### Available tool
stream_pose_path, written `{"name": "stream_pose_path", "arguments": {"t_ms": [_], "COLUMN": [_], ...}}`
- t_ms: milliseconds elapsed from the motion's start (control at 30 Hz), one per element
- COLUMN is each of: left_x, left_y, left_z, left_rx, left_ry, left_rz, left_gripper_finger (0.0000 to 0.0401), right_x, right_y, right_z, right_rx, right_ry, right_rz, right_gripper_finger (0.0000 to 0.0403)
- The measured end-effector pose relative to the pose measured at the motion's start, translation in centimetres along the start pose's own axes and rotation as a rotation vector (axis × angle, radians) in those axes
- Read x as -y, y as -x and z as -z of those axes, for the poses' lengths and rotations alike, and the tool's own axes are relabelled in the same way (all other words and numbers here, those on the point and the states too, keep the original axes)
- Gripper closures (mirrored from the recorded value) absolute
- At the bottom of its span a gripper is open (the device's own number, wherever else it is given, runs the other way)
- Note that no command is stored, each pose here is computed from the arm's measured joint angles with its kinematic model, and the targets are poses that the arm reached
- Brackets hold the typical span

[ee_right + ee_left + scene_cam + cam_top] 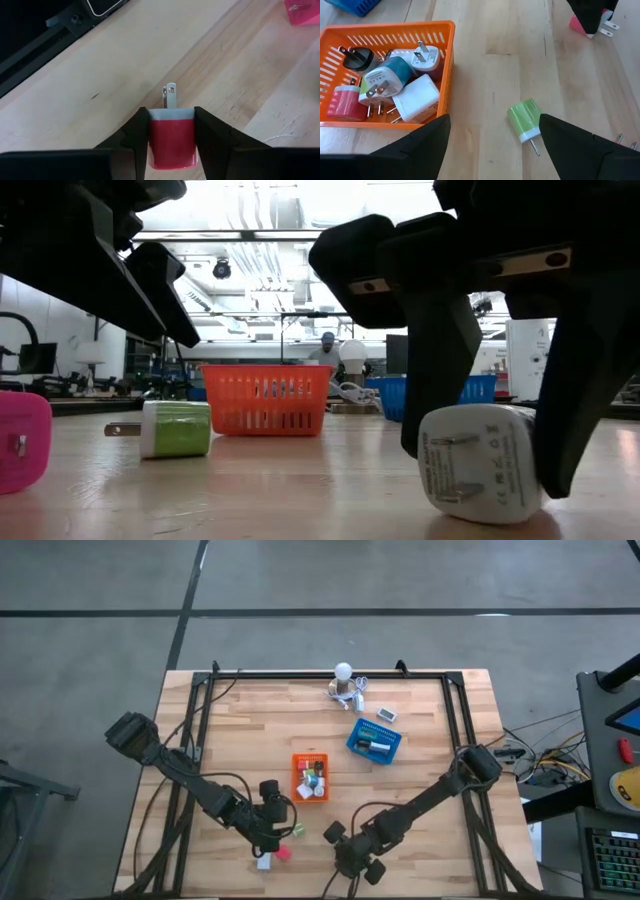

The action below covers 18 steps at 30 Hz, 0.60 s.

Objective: Pick & Place Office items
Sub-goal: Put the pink white charger adapter into the orange bin

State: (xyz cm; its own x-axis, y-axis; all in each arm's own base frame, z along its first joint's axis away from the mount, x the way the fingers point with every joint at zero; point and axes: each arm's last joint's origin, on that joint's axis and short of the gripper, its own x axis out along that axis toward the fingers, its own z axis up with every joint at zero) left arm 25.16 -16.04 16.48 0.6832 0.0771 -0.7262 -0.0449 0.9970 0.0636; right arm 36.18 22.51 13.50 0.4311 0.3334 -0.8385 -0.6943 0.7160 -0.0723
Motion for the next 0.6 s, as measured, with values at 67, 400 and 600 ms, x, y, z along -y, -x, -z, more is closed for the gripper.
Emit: {"name": "stream_pose_path", "arguments": {"t_ms": [67, 400, 600], "left_x": [-0.03, 0.11, 0.46], "left_y": [0.0, 0.23, 0.88], "left_z": [0.0, 0.06, 0.09], "left_rx": [0.003, 0.049, 0.109], "left_ry": [-0.005, -0.054, -0.067], "left_rz": [-0.008, -0.087, -0.16], "left_gripper_finger": [0.0094, 0.0094, 0.0094], "right_x": [-0.02, -0.01, 0.15], "right_y": [-0.01, -0.27, -0.6], "right_z": [0.02, 0.02, -0.26], "right_rx": [0.0, 0.056, 0.175], "right_ry": [-0.001, -0.02, -0.009], "right_rz": [-0.005, 0.016, 0.064], "right_gripper_finger": [0.0285, 0.0285, 0.0285]}}
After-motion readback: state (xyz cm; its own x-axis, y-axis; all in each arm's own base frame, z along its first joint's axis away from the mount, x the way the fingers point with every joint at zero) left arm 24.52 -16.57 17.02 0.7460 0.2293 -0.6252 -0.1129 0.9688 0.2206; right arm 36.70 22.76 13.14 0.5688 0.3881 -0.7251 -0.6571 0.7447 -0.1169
